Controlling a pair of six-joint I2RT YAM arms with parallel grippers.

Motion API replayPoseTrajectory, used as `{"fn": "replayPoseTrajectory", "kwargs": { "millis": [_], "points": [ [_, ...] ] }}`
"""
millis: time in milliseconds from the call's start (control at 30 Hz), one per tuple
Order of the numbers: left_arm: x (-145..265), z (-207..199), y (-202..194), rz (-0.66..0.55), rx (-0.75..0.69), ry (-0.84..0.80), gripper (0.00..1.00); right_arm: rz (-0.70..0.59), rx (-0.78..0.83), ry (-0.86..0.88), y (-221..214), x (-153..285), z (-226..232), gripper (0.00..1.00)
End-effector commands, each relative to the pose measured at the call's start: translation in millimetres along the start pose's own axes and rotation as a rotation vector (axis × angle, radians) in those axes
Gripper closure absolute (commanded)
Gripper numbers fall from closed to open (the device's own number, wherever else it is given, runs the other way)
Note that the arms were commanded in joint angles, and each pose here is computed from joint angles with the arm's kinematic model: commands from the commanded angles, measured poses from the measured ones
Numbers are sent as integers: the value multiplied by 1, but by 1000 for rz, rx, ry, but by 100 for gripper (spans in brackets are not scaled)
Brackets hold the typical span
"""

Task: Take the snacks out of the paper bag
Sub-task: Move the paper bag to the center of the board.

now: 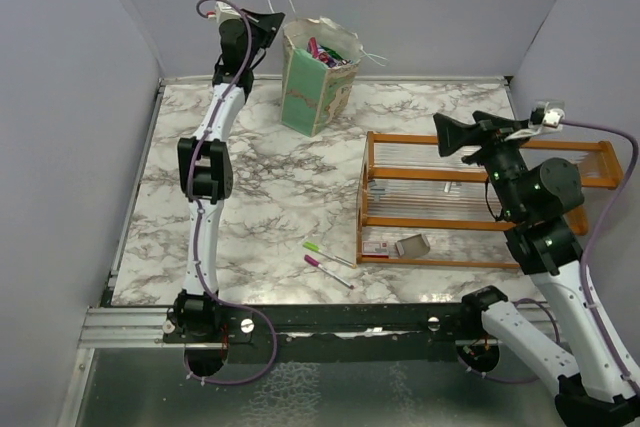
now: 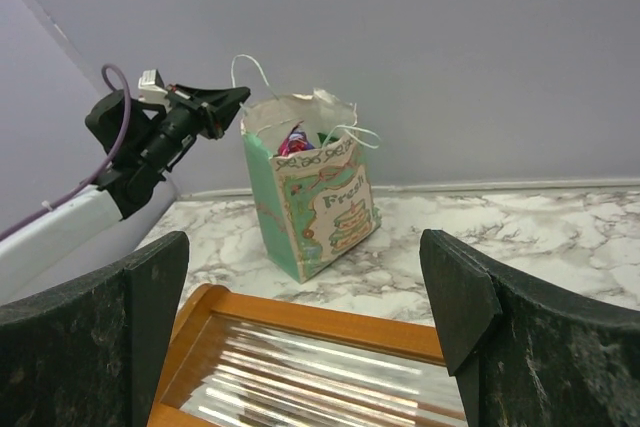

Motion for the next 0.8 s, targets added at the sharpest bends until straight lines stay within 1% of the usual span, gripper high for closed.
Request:
{"fn": "replayPoseTrajectory", "kwargs": {
  "millis": [0, 167, 367, 467, 533, 633, 667, 767],
  "points": [
    [23, -58, 37, -5, 22, -89, 100, 80, -21, 59, -1, -11, 10, 1],
    [51, -80, 39, 54, 21, -136, 100, 174, -47, 108, -3, -27, 19, 1],
    [97, -88, 47, 94, 53, -143, 100, 295, -106, 186, -14, -48, 31, 1],
    [129, -88, 53, 106, 62, -124, 100, 362, -146, 242, -21, -57, 38, 1],
    [154, -92, 57, 112, 62, -112, 100, 383, -173, 292, -22, -62, 44, 0],
    [188, -89, 54, 143, 34, -90, 100, 410, -211, 350, -25, -73, 51, 0],
    [199, -97, 56, 150, 17, -102, 100, 421, -220, 360, -26, -77, 52, 1],
    [232, -98, 46, 199, -22, -99, 100, 448, -221, 375, -29, -92, 58, 3]
  ]
}}
Point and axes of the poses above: each gripper's point midway between its finger pads, its own x axis back along the fingers, its own z axis along the line the jaws close on, y = z × x, the point moved 8 cm from there along x, back along the fingers, and after that the axes turned 6 degrees about -x, right-handed, at the moved point
